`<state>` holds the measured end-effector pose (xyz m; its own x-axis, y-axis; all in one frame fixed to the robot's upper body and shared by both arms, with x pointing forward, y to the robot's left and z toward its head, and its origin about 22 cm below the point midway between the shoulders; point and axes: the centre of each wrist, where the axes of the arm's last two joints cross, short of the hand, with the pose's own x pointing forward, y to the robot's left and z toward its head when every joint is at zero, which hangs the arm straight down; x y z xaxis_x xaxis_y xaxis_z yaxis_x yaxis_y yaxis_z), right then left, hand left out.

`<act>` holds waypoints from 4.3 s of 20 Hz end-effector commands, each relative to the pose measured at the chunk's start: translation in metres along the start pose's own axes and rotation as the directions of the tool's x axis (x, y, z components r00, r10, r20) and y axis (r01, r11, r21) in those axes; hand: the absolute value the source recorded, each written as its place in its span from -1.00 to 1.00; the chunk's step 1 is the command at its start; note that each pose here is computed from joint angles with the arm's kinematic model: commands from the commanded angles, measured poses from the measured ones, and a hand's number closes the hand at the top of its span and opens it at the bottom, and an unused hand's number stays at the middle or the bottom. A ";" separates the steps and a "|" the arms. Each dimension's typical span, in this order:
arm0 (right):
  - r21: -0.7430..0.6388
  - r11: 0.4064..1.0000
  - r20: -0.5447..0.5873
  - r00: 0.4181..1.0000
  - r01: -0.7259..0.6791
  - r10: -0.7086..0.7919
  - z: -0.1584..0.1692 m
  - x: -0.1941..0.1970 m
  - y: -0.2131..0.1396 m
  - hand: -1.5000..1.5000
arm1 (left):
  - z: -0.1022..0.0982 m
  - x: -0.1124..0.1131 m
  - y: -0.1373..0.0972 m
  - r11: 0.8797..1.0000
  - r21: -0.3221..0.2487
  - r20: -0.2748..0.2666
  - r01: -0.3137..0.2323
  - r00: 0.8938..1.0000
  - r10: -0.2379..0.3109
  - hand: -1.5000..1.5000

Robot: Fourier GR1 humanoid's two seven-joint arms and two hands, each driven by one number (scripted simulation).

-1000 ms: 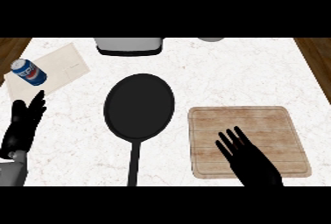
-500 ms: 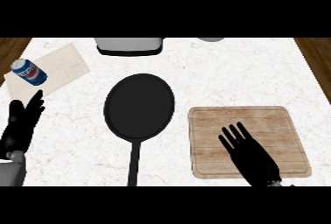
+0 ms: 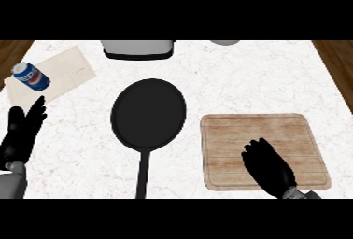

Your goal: Pick the sweet potato from the cutting board and place it in the pan

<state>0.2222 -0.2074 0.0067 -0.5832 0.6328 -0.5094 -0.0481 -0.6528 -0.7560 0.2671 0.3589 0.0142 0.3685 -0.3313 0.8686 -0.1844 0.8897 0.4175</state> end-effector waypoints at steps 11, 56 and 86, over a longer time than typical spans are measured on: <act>-0.127 0.831 -0.014 0.837 0.541 -0.547 -0.017 -0.067 0.007 1.00 | -0.004 0.017 -0.015 1.000 -0.013 0.013 -0.012 1.000 0.013 0.00; -0.321 0.250 0.298 0.348 0.913 -0.889 -0.194 -0.022 -0.132 1.00 | -0.012 0.023 -0.042 0.995 -0.091 0.086 0.029 0.996 -0.021 0.00; -0.393 -0.329 0.452 -0.131 0.859 -0.882 -0.198 -0.031 -0.129 -1.00 | -0.014 0.029 -0.050 0.996 -0.088 0.067 0.024 0.998 -0.018 0.00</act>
<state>0.3960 -0.0595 0.0268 -0.2759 0.3287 0.9032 -0.2143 0.8950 -0.3911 0.3091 0.3074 0.0203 0.2944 -0.3792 0.8772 -0.0716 0.9066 0.4159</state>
